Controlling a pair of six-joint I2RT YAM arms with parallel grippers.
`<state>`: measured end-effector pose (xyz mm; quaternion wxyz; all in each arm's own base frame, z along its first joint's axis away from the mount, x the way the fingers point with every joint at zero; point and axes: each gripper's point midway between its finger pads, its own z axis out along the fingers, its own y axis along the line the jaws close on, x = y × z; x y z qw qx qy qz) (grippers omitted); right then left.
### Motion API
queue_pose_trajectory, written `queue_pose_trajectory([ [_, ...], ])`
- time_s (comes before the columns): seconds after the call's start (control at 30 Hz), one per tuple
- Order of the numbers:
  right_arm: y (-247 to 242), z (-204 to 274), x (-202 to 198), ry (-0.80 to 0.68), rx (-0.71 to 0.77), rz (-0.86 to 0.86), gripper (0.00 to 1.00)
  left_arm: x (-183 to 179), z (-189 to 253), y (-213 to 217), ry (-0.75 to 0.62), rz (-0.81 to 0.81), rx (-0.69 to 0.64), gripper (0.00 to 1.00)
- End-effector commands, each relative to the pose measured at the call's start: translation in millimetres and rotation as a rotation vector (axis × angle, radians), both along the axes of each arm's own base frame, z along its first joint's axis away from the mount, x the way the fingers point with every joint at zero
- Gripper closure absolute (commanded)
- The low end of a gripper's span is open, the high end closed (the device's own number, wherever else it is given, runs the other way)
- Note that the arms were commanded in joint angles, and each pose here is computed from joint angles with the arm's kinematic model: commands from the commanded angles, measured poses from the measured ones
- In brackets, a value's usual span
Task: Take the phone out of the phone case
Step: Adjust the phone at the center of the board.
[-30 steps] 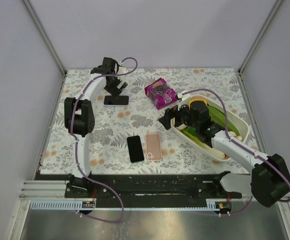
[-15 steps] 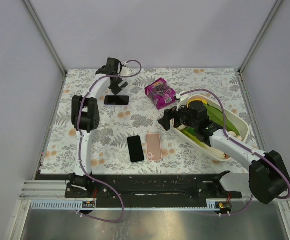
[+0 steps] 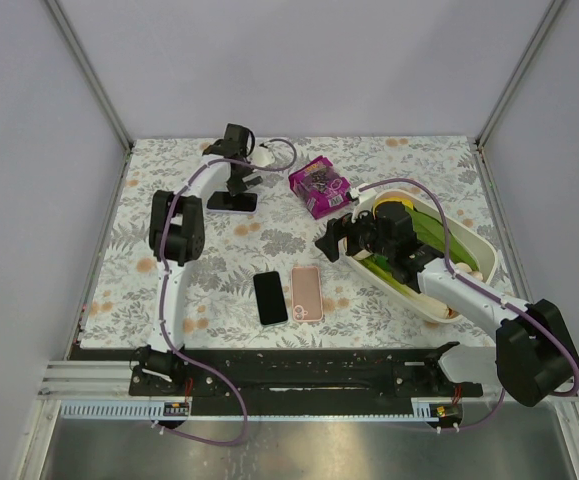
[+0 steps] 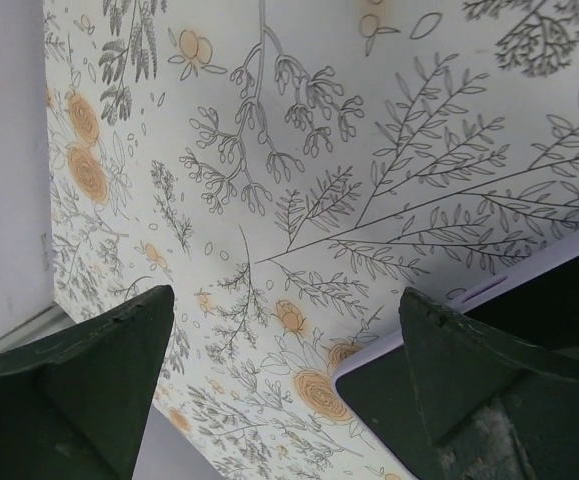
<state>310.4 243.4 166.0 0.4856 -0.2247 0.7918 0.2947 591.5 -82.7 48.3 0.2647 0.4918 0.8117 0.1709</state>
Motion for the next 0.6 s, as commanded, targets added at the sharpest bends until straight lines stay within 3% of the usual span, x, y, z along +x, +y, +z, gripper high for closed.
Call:
queue_pose_trajectory([
  [0.0,1.1,13.3,9.2,-0.045,0.021,-0.004,0.01,-33.9,-9.2,-9.1,0.120,-0.098,0.028,0.02],
  [0.4,-3.6,15.1,11.1,-0.055,0.020,-0.020,0.01,-126.6,-6.4,3.8,0.262,-0.045,-0.029,0.08],
  [0.57,-3.5,13.3,11.4,-0.052,0.017,-0.019,0.00,-145.2,13.1,-0.8,0.237,0.109,-0.186,0.04],
])
